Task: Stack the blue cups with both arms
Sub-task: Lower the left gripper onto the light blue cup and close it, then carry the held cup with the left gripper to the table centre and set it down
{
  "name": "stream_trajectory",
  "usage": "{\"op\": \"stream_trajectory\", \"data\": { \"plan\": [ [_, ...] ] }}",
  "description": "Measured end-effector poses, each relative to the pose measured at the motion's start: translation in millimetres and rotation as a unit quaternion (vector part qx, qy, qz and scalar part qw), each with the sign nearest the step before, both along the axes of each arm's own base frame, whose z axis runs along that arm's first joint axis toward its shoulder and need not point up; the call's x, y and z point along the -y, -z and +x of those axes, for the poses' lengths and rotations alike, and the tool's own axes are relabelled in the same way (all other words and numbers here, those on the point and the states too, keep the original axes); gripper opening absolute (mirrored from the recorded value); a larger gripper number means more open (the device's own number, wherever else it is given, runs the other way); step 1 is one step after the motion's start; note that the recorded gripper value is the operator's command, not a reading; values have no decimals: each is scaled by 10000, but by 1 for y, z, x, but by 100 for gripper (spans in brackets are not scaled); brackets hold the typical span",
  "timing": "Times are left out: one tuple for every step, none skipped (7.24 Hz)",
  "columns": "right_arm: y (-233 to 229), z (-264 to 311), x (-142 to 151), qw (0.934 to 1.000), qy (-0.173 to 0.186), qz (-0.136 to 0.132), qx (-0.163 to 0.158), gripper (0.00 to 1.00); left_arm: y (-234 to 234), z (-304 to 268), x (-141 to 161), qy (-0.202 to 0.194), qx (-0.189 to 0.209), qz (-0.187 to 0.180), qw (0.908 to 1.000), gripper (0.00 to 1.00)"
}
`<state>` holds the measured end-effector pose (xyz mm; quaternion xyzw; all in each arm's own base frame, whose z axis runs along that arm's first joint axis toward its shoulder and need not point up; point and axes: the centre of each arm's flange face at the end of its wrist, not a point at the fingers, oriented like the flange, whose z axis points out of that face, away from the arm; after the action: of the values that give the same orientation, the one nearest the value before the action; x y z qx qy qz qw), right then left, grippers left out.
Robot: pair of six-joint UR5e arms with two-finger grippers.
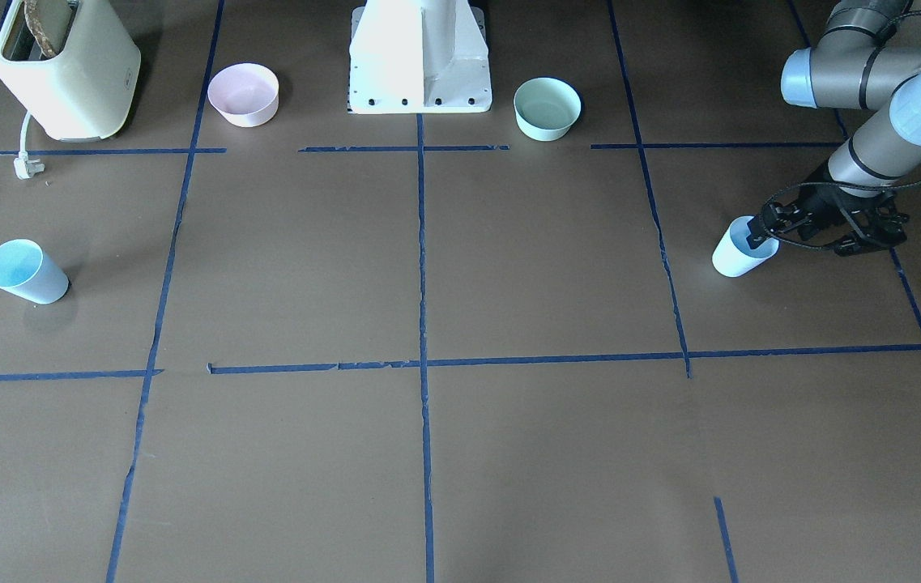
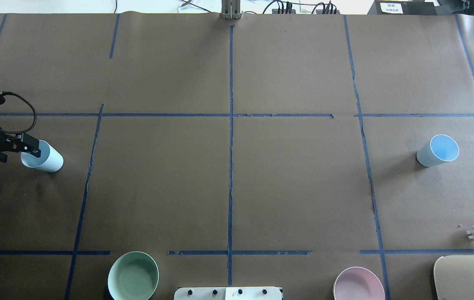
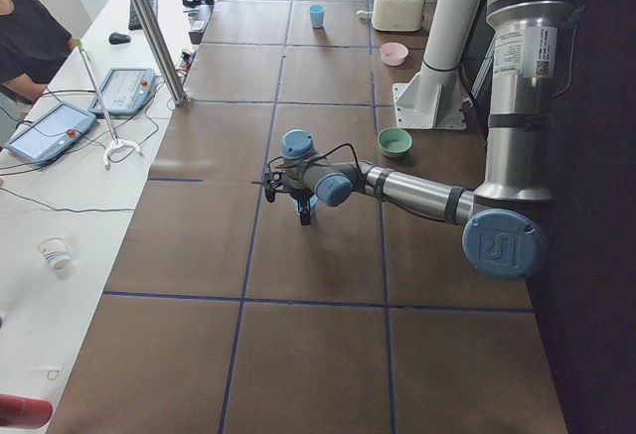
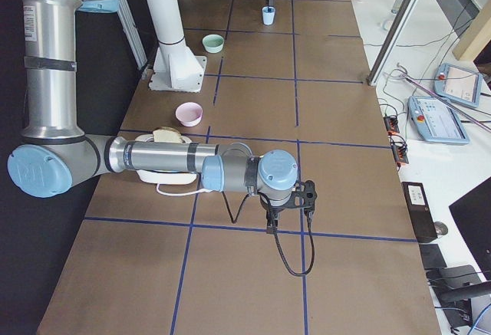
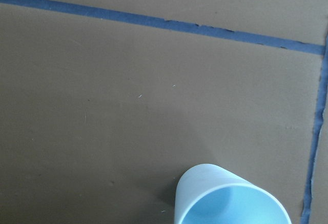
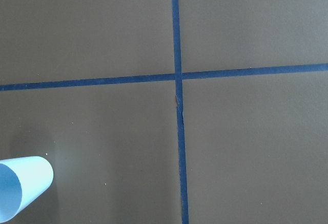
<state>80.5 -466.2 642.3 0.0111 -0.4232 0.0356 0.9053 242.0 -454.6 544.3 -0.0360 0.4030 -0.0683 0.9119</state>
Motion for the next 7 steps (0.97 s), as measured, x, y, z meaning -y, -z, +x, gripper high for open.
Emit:
{"op": "stream_trajectory", "data": {
  "plan": [
    [0, 0, 0, 10000, 0, 1, 1, 100, -2, 3, -1, -34, 10, -16, 10000, 1],
    [0, 0, 0, 10000, 1, 3, 1, 100, -2, 4, -2, -50, 6, -28, 10000, 0],
    [1, 0, 0, 10000, 1, 6, 3, 100, 0, 5, -3, -61, -14, -45, 10000, 0],
    [1, 0, 0, 10000, 0, 8, 4, 100, 5, 5, -3, -86, -67, -60, 9999, 0],
    [1, 0, 1, 10000, -1, 11, 4, 100, 15, 4, -5, -135, -186, -91, 9997, 0],
    [2, 0, 1, 10000, 0, 17, 10, 100, 36, 3, -3, -185, -302, -162, 9992, 0],
    [2, 0, 1, 10000, 0, 22, 14, 100, 74, 10, 8, -202, -317, -244, 9990, 0]
  ]
}}
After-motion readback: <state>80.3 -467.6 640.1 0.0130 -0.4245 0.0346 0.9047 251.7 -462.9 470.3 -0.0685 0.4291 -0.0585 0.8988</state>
